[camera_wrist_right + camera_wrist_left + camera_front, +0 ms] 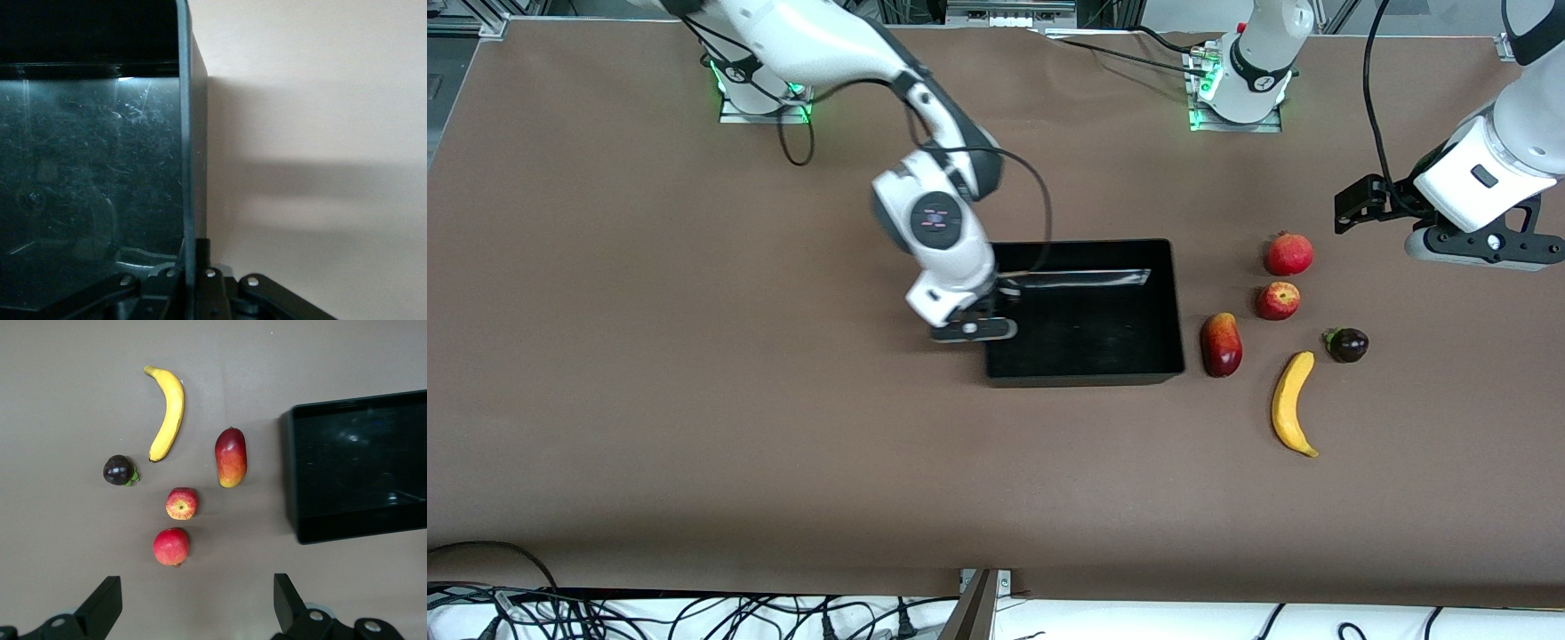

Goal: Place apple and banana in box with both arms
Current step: 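Push the black box until it sits beside the mango, then withdraw the right gripper while the left gripper reaches the apple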

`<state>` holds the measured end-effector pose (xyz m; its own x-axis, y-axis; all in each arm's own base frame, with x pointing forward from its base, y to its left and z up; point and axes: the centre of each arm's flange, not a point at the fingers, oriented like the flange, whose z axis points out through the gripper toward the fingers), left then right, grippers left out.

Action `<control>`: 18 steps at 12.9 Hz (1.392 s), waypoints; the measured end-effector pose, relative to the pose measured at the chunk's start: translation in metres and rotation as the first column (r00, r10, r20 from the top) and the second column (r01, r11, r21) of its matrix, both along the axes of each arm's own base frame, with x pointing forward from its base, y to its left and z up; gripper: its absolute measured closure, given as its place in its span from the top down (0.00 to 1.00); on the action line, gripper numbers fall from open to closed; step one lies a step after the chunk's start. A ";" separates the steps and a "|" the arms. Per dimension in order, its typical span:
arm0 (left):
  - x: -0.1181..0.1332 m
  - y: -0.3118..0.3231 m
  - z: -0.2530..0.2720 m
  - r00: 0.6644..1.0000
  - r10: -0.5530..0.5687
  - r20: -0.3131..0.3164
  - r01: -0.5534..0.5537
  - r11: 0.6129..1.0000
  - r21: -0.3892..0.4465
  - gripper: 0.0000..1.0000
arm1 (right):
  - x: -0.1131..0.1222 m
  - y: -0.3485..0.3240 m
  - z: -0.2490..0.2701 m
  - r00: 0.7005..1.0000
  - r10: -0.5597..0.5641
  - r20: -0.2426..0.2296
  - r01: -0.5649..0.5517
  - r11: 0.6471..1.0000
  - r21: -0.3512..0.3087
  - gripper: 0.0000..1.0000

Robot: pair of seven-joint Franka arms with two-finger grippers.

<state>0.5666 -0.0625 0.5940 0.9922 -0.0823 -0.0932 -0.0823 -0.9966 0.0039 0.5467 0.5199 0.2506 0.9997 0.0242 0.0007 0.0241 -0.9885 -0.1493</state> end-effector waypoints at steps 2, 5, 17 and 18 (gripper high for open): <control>0.000 0.001 0.000 1.000 0.001 -0.001 -0.001 1.000 0.000 1.00 | 0.003 0.010 -0.016 1.000 -0.001 0.009 0.001 1.000 0.004 0.04; 0.000 0.004 0.000 1.000 0.007 -0.003 -0.007 1.000 0.001 1.00 | 0.008 0.013 -0.019 0.999 -0.008 0.038 0.007 1.000 0.025 0.04; 0.000 0.007 -0.001 1.000 0.013 -0.006 -0.013 1.000 0.001 1.00 | 0.013 0.024 -0.003 0.995 -0.025 0.093 0.019 0.998 0.065 0.58; 0.000 0.008 -0.001 1.000 0.014 -0.006 -0.014 1.000 0.001 1.00 | 0.024 0.012 0.018 0.996 -0.019 0.090 0.015 0.999 0.047 0.69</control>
<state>0.5669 -0.0546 0.5933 0.9927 -0.0683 -0.0990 -0.0683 -0.9977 0.0034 0.5711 0.5320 0.2686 0.9957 0.0048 0.0921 0.0225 -0.9811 -0.1924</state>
